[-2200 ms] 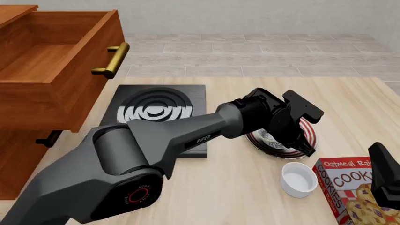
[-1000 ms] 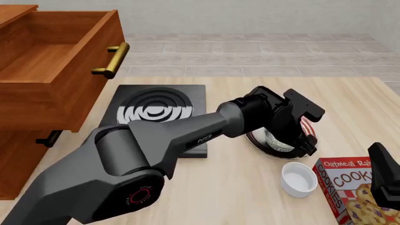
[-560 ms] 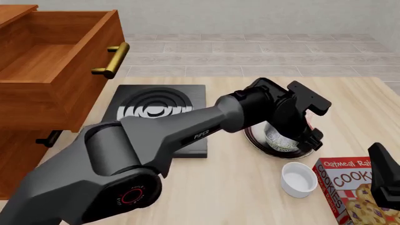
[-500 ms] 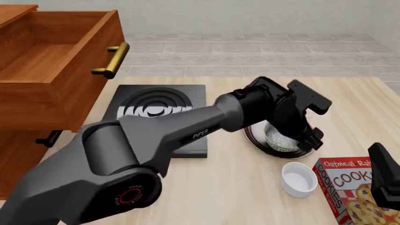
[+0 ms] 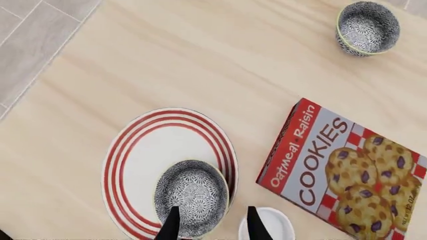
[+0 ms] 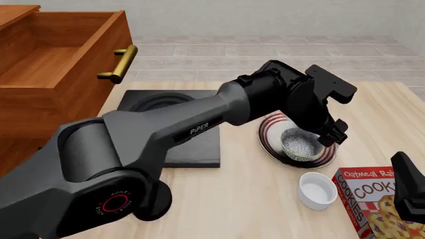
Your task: Pick the akita bowl in the top layer of the wooden cabinet and place it on the plate.
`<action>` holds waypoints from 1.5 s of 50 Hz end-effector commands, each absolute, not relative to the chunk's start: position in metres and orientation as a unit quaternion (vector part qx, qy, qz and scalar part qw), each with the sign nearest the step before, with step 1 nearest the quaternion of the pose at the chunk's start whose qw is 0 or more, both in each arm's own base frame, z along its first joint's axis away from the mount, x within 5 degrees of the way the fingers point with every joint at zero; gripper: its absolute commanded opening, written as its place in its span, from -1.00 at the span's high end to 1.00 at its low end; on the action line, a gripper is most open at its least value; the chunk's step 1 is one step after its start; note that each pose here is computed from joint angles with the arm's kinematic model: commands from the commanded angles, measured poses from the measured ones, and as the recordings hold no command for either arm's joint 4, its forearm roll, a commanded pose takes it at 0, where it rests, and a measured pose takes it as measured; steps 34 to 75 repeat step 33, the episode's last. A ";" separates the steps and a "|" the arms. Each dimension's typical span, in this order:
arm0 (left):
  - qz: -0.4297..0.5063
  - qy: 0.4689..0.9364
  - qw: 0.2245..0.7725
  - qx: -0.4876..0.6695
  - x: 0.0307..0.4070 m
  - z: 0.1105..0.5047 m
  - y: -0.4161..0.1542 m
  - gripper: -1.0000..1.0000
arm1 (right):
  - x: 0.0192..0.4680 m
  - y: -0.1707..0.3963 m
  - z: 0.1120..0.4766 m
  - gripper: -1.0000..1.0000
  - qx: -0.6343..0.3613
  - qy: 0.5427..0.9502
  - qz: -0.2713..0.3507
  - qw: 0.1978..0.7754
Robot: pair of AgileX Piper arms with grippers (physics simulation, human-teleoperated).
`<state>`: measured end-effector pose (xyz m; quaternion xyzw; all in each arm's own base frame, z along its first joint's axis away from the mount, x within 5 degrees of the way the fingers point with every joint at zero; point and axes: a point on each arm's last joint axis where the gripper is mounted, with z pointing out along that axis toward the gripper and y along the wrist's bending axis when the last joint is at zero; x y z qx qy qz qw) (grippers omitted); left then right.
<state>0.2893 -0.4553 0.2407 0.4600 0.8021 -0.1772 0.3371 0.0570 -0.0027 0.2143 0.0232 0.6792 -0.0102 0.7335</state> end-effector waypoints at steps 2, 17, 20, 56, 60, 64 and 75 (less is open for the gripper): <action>-0.187 0.795 0.350 0.459 0.281 0.271 -0.453 -1.00 | 0.057 -0.003 0.214 -1.00 0.020 0.679 -0.013 0.734; -0.193 0.792 0.361 0.452 0.282 0.291 -0.449 -1.00 | 0.057 -0.002 0.214 -1.00 0.015 0.680 -0.016 0.733; -0.192 0.791 0.366 0.451 0.285 0.296 -0.445 -1.00 | 0.057 -0.002 0.214 -1.00 0.015 0.680 -0.016 0.733; -0.192 0.789 0.378 0.445 0.290 0.311 -0.435 -1.00 | 0.057 -0.002 0.214 -1.00 0.014 0.681 -0.016 0.732; -0.192 0.789 0.378 0.445 0.290 0.311 -0.435 -1.00 | 0.057 -0.002 0.214 -1.00 0.014 0.681 -0.016 0.732; -0.192 0.789 0.378 0.445 0.290 0.311 -0.435 -1.00 | 0.057 -0.002 0.214 -1.00 0.014 0.681 -0.016 0.732; -0.192 0.789 0.378 0.445 0.290 0.311 -0.435 -1.00 | 0.057 -0.002 0.214 -1.00 0.014 0.681 -0.016 0.732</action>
